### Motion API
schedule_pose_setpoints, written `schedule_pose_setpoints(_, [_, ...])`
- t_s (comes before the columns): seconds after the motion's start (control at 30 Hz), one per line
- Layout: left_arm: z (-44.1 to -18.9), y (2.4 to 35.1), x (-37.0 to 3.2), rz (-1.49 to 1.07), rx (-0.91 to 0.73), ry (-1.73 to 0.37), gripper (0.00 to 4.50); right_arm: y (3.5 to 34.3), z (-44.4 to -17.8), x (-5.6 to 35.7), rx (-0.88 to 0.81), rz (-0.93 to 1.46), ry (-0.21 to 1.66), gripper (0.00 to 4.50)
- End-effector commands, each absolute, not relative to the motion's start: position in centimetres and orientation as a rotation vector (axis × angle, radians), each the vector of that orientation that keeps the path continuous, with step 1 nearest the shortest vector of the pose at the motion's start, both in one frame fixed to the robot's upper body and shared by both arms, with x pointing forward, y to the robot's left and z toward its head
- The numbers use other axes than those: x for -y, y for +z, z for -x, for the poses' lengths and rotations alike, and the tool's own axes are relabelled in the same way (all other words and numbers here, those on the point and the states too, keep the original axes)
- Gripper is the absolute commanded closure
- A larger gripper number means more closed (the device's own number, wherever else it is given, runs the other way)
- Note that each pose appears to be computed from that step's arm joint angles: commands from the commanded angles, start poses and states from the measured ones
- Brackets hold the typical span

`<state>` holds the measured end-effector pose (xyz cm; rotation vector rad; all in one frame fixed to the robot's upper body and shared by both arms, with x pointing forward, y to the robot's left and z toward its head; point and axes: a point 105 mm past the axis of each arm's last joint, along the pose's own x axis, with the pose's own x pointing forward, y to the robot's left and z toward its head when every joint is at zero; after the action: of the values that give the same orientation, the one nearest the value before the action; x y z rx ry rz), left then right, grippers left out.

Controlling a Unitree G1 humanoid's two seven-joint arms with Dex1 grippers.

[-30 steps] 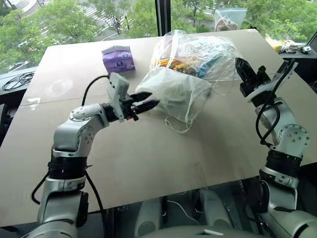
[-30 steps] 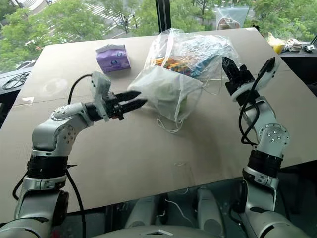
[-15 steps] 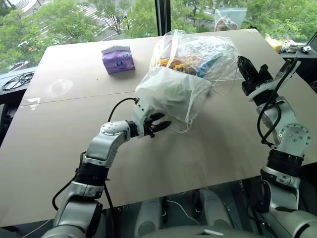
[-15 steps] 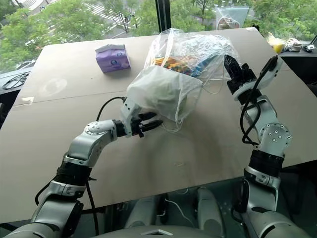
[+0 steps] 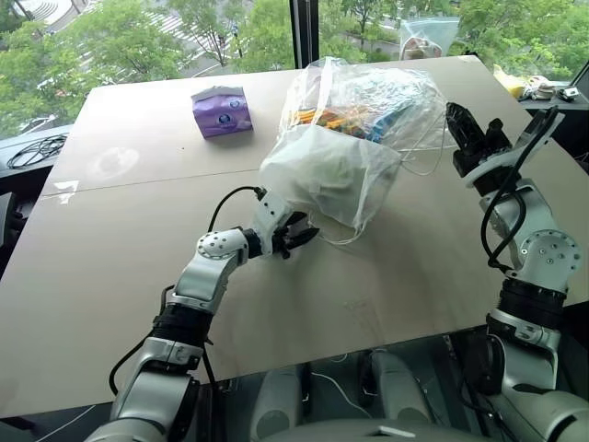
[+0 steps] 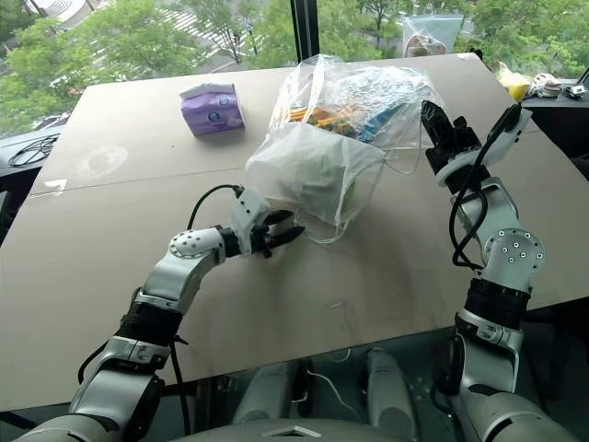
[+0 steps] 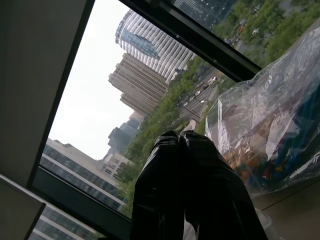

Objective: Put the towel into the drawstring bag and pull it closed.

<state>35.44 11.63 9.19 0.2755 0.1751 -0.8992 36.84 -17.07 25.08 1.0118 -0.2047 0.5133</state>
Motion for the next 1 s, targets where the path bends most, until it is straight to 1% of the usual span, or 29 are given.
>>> schedule_pose_setpoints(0.03, [-34.7,7.2,-11.3,-0.258,-0.255,-0.935,2.81,26.3,-36.3,17.5,0.260,-1.009,0.524,4.50])
schedule_pose_setpoints(0.07, [-34.6,7.2,-11.2,-0.254,-0.255,-0.938,3.14,26.3,-36.3,17.5,0.259,-1.010,0.523,4.50])
schedule_pose_setpoints(0.13, [-34.6,7.3,-10.9,-0.246,-0.251,-0.944,4.10,26.3,-36.4,17.5,0.257,-1.011,0.521,4.50])
schedule_pose_setpoints(0.17, [-34.7,7.3,-10.9,-0.242,-0.249,-0.944,4.47,26.3,-36.4,17.5,0.256,-1.012,0.520,4.50])
schedule_pose_setpoints(0.37, [-34.8,7.7,-10.7,-0.216,-0.240,-0.943,4.47,26.2,-36.4,17.5,0.252,-1.014,0.516,4.50])
schedule_pose_setpoints(0.5, [-35.0,9.0,-10.9,-0.129,-0.182,-0.903,4.47,26.2,-36.4,17.4,0.253,-1.014,0.517,4.50])
schedule_pose_setpoints(0.6, [-34.9,11.1,-11.3,-0.023,-0.086,-0.862,4.47,26.0,-36.5,17.4,0.246,-0.994,0.512,4.50])
schedule_pose_setpoints(0.67, [-34.4,13.0,-11.9,0.042,0.016,-0.828,4.47,25.4,-36.7,17.4,0.227,-0.963,0.485,4.50])
schedule_pose_setpoints(0.77, [-33.1,15.4,-12.6,0.107,0.126,-0.768,4.47,23.9,-37.7,17.4,0.167,-0.893,0.414,4.50])
schedule_pose_setpoints(0.87, [-32.2,17.9,-13.5,0.101,0.237,-0.647,4.47,23.2,-38.9,18.2,0.162,-0.809,0.307,4.50])
schedule_pose_setpoints(0.93, [-32.6,19.4,-14.8,0.072,0.297,-0.529,4.47,23.2,-39.5,18.6,0.176,-0.749,0.255,4.50])
schedule_pose_setpoints(1.0, [-33.7,21.4,-16.6,-0.014,0.362,-0.394,4.47,23.7,-39.9,18.2,0.192,-0.716,0.269,4.50])
